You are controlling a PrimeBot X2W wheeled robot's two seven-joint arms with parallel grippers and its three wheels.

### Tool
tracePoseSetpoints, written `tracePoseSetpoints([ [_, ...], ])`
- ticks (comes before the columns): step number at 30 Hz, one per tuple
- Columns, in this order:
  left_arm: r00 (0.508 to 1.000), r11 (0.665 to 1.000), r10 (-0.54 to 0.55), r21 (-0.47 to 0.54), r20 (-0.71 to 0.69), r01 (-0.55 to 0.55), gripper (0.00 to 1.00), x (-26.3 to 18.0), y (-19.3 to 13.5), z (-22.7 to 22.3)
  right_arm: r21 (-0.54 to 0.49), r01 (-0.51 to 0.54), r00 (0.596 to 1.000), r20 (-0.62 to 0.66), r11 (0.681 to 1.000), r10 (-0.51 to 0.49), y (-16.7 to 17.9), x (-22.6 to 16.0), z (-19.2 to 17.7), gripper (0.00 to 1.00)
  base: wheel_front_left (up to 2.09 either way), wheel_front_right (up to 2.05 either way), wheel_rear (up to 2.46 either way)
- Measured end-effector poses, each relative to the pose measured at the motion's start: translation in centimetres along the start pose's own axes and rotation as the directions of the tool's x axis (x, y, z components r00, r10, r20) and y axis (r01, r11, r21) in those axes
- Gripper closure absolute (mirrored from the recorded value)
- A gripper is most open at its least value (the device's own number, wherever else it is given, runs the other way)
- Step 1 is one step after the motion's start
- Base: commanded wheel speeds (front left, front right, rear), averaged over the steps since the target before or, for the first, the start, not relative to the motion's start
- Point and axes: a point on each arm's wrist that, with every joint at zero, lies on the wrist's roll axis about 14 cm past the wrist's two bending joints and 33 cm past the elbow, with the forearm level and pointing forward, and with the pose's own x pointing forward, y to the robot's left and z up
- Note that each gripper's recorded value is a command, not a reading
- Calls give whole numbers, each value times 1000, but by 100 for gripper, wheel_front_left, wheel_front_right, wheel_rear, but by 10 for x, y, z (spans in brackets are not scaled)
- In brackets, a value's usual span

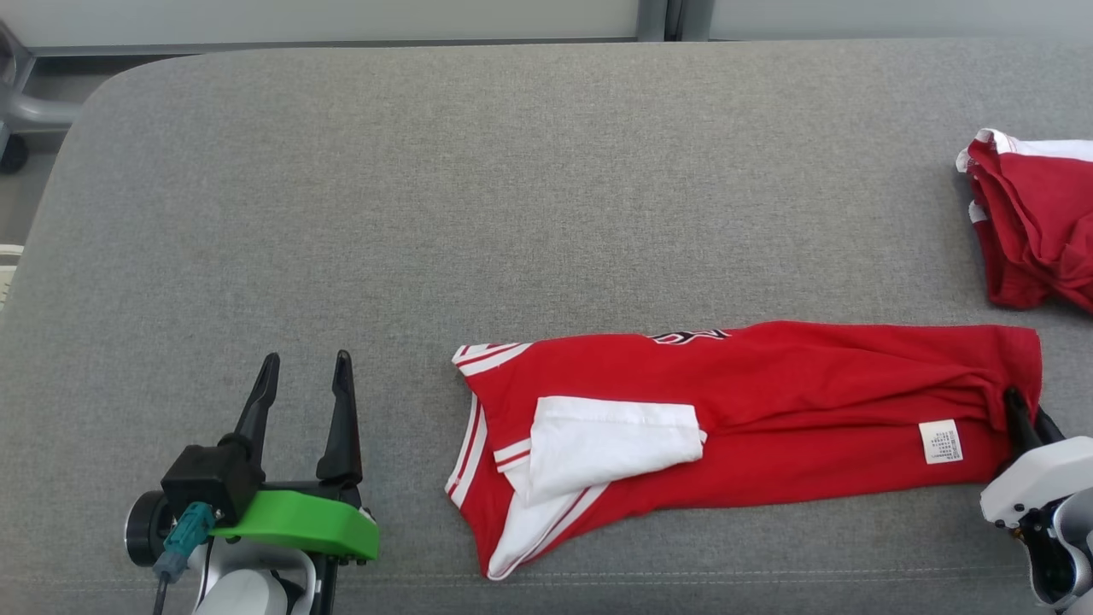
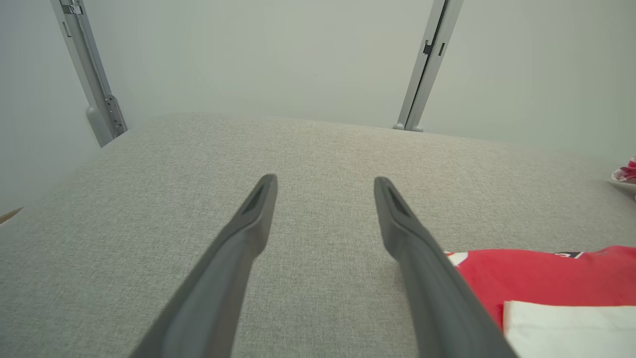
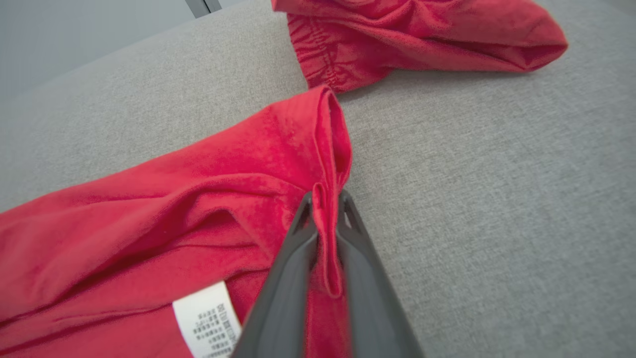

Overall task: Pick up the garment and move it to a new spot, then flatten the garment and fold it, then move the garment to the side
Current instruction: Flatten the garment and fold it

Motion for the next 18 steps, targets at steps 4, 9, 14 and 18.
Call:
tracePoseSetpoints([
  [4,1000,1000,-5,-2,1,5,0,1,-1,0,-5,-14,1000,18,1000,14,4,2,6,100,0,0,0],
  [9,1000,1000,-7,-2,18,7,0,1,-3,5,20,-198,974,115,980,194,68,0,36,100,0,0,0],
  [14,1000,1000,-20,-4,22,20,0,-1,-7,6,79,-392,910,176,917,374,138,-31,52,100,0,0,0],
  [18,999,1000,-30,-5,27,30,0,-1,-10,7,145,-518,848,220,843,483,191,-59,61,100,0,0,0],
])
